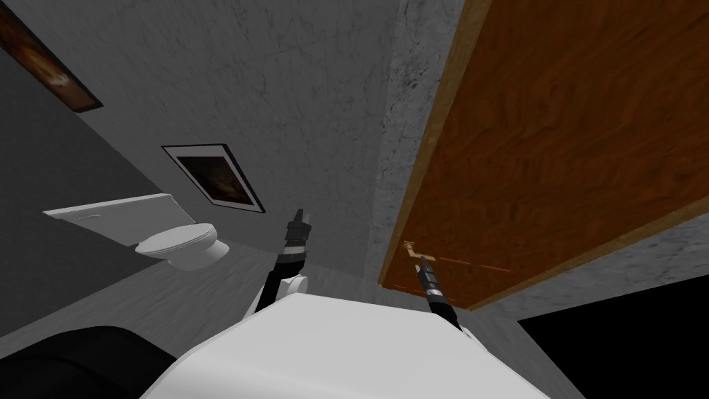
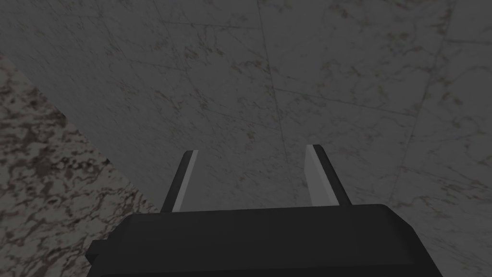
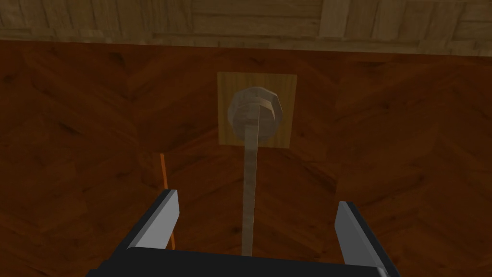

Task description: Pull the door open

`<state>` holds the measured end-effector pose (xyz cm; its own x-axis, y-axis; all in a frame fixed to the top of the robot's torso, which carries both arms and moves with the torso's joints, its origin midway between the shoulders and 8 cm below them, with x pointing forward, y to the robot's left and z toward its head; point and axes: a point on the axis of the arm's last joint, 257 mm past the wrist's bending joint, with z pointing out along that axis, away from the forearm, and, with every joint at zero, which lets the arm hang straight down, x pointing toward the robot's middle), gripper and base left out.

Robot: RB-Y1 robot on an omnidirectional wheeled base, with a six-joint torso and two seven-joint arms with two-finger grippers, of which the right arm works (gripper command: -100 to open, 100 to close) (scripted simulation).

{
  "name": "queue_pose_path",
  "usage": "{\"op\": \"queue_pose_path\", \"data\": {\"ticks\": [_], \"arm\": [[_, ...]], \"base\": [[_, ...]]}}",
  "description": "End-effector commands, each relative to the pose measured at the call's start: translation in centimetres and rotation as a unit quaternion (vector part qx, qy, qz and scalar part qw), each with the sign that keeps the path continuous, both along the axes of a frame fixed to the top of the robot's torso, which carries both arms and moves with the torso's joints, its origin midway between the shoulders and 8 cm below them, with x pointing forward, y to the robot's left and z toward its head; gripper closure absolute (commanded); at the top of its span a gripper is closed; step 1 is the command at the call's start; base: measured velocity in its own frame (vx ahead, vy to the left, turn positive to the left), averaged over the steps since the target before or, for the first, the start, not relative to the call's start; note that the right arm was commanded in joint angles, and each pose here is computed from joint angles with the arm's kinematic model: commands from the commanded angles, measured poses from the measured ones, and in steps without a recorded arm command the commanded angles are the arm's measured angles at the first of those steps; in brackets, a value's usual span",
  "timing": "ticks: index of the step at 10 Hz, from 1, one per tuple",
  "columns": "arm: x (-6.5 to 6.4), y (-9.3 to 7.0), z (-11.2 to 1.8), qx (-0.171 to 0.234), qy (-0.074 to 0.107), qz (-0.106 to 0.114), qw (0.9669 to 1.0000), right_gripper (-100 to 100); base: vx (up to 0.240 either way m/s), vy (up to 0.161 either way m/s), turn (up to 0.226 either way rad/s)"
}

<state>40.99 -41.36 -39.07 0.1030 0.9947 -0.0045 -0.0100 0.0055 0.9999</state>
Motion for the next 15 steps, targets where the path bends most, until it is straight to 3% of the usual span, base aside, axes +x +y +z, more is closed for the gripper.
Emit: {"op": "queue_pose_path", "data": {"ticks": [1, 4, 5, 6, 11, 15], "arm": [[0.4, -1.0, -0.1, 0.0, 0.0, -0.02, 0.9998, -100], [0.9, -2.0, -0.2, 0.002, 0.001, -0.042, 0.9991, -100], [0.9, -1.7, -0.2, 0.002, 0.001, -0.036, 0.9993, -100], [0.9, -1.7, -0.2, 0.002, 0.001, -0.036, 0.9993, 100], [0.9, -1.7, -0.2, 0.002, 0.001, -0.036, 0.9993, 100], [-0.3, -1.6, -0.2, 0.001, 0.002, -0.011, 0.9999, 100]], "base": [[0.078, -0.049, 0.262], [0.062, -0.047, 0.147], [0.02, -0.024, 0.04], [-0.001, 0.003, -0.036], [-0.003, 0.003, -0.003], [-0.16, -0.032, 0.103]]}}
